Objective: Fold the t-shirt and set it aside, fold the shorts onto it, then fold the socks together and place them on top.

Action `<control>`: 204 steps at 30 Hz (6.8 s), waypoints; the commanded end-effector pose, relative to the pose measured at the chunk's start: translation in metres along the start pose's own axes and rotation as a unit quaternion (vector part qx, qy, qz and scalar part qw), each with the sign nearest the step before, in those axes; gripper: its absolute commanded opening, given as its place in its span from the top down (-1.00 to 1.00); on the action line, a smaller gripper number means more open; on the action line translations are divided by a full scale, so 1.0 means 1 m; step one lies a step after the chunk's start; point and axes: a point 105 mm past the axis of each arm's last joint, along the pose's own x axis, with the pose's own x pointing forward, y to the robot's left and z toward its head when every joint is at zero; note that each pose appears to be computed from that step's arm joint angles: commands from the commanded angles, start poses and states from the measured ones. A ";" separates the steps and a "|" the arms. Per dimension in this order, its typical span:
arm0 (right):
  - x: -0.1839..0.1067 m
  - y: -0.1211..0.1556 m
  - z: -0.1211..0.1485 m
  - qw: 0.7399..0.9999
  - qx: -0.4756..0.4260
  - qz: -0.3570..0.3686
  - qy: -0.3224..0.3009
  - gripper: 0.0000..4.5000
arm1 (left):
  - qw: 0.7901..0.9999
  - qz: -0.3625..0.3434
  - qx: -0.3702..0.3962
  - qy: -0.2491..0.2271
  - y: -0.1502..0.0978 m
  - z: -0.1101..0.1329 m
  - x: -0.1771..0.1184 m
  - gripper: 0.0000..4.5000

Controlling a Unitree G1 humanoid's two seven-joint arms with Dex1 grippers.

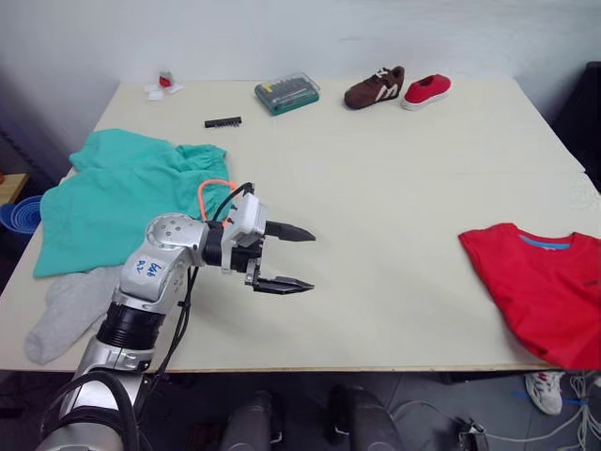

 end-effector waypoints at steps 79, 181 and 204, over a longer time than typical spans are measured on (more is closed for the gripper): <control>-0.039 0.339 0.004 0.846 -0.229 0.466 -0.123 -1.00 | 0.992 -0.077 0.026 0.099 0.000 0.012 0.164 0.98; 0.004 0.293 0.198 0.686 -0.502 -0.001 -0.526 1.00 | 0.764 0.454 0.458 -0.008 0.134 0.217 -0.141 1.00; -0.020 0.354 -0.048 0.726 -0.401 0.541 -0.141 1.00 | 0.949 -0.077 -0.021 0.305 -0.054 -0.005 -0.140 1.00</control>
